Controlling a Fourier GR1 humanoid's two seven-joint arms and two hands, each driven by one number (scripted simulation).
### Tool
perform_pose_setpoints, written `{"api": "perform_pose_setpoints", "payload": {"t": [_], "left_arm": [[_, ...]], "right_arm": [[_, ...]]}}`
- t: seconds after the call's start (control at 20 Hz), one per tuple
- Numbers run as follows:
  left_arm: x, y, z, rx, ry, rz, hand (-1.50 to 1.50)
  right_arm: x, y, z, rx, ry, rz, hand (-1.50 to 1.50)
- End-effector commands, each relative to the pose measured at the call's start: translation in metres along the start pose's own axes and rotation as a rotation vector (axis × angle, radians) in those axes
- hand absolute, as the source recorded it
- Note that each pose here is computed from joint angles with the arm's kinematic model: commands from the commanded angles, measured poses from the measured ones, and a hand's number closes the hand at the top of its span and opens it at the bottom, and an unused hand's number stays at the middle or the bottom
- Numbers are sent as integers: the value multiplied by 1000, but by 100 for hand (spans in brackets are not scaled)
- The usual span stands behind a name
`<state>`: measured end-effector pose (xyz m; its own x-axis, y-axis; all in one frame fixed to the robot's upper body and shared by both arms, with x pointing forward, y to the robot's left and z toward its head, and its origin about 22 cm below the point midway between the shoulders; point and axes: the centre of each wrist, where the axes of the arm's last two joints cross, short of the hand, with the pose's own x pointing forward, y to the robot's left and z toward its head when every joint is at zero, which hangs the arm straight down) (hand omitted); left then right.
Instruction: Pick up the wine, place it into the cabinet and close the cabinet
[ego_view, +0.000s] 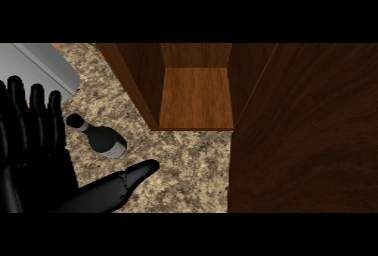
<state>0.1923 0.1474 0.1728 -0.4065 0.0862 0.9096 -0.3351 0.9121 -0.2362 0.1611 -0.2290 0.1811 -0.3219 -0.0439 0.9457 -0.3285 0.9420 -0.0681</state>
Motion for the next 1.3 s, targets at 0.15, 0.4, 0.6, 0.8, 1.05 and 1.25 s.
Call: {"api": "perform_pose_setpoints", "payload": {"t": [0.15, 0.4, 0.6, 0.8, 1.05, 1.25], "left_arm": [[12, 40, -12, 59, -14, -49, -150], [0, 44, -16, 99, 31, -46, -150], [-6, 57, -13, 112, 80, -35, -150], [-21, 70, -8, 122, 100, -12, -150], [-50, 86, -13, 94, 180, -8, -150], [-69, 101, -4, 102, 194, -22, -150]], "right_arm": [[26, -1, 16, -18, -73, 8, -150], [34, 6, 17, -10, -58, 7, -150], [28, 2, 21, -9, -66, 10, -150], [38, 11, 11, -2, -47, -3, -150], [42, 3, 24, 11, -64, 15, -150], [37, 17, 20, -6, -41, -1, -150]]}}
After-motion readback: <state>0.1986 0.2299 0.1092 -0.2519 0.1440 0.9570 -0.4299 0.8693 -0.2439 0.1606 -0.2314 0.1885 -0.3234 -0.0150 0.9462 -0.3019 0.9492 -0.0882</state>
